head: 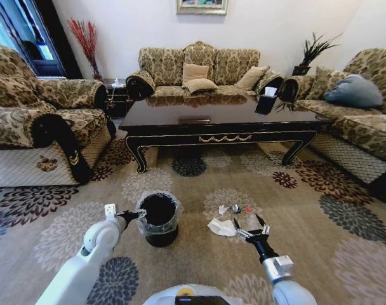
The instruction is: Move to the front of the table and pick up the trash from the floor, then place it into the trash bin.
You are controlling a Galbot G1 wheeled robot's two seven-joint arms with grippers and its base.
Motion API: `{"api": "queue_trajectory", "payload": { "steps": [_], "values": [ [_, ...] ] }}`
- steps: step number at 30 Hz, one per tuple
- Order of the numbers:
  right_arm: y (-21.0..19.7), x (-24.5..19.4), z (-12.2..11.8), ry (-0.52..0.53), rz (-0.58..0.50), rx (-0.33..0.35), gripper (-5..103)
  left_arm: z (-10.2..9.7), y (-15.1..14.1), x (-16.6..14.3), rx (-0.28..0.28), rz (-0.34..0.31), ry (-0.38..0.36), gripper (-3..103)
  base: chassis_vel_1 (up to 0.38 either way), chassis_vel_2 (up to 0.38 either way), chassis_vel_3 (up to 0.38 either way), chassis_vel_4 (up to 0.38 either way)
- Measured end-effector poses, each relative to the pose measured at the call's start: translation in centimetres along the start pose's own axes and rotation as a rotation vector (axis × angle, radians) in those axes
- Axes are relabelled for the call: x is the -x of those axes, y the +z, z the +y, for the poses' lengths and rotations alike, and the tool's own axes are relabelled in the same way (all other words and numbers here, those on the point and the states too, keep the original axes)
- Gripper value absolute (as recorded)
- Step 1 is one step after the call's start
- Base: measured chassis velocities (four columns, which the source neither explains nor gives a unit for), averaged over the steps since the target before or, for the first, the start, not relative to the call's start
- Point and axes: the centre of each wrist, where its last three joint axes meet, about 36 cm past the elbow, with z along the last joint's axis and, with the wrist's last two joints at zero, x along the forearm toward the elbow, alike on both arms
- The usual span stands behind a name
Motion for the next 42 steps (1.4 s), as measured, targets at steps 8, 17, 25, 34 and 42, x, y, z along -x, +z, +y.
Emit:
{"api": "queue_trajectory", "payload": {
  "steps": [8,17,25,34,42],
  "values": [
    [0.4,-0.1,0.3,-0.002,0.011,0.008,100,-0.3,-1.0,1.8,-0.042,0.039,0.019,98,0.0,0.0,0.0,0.0],
    [0.5,-0.3,0.3,0.005,0.014,0.005,100,-0.6,-1.2,3.7,-0.044,0.073,0.009,90,0.0,0.0,0.0,0.0],
    [0.7,-0.2,0.5,0.007,0.016,0.011,100,-0.3,-0.9,5.8,-0.04,0.106,-0.009,74,0.0,0.0,0.0,0.0],
    [1.0,-0.2,0.3,0.016,0.02,0.009,100,-0.2,-0.8,5.9,-0.048,0.104,-0.003,41,0.0,0.0,0.0,0.0],
    [1.0,0.0,0.6,0.016,0.021,0.02,100,0.0,-0.6,5.2,-0.048,0.103,-0.002,10,0.0,0.0,0.0,0.0]
  ]
}}
